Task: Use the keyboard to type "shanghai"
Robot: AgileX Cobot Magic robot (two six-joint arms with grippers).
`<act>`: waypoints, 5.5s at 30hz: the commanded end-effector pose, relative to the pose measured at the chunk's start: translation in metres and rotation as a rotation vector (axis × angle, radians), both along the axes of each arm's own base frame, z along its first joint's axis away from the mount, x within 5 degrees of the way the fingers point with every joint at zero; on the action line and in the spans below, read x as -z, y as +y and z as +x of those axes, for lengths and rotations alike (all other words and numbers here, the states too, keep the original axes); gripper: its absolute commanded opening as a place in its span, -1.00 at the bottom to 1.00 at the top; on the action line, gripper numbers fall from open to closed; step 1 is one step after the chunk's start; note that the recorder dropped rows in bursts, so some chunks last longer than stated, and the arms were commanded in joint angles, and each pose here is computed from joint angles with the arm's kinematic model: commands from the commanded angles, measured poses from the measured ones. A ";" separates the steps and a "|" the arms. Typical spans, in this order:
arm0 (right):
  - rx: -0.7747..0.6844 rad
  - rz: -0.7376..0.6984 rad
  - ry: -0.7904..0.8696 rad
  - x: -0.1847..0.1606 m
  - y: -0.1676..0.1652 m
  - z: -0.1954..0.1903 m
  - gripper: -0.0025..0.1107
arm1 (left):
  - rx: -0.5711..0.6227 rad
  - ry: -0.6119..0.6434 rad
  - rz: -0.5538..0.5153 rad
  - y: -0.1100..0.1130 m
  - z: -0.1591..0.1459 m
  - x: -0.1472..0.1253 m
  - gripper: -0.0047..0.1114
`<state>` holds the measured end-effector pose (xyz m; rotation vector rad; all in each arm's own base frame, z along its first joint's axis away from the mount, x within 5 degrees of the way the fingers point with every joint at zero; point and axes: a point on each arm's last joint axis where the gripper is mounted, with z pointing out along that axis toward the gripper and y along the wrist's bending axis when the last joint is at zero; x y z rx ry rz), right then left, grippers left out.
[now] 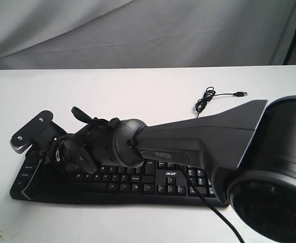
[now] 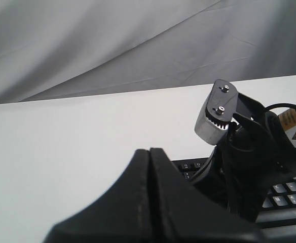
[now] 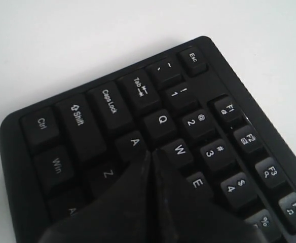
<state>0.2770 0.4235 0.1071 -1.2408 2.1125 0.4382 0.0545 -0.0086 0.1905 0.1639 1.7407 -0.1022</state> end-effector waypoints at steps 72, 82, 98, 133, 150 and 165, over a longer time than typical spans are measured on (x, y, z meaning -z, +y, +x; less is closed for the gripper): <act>0.088 0.044 -0.024 -0.011 -0.068 -0.010 -0.96 | 0.005 -0.005 0.001 0.000 0.000 0.001 -0.92; 0.098 0.037 -0.018 -0.011 -0.072 -0.007 -0.96 | 0.005 -0.005 0.001 0.000 0.000 0.001 -0.92; 0.099 0.021 -0.009 0.004 -0.071 -0.006 -0.96 | 0.005 -0.005 0.001 0.000 0.000 0.001 -0.92; -0.050 -0.017 -0.037 -0.042 0.008 0.000 -0.96 | 0.005 -0.005 0.001 0.000 0.000 0.001 -0.92; -0.057 -0.006 -0.026 -0.029 0.020 -0.003 -0.96 | 0.005 -0.005 0.001 0.000 0.000 0.001 -0.92; -0.057 -0.007 -0.025 -0.029 0.020 -0.003 -0.96 | 0.005 -0.005 0.001 0.000 0.000 0.001 -0.92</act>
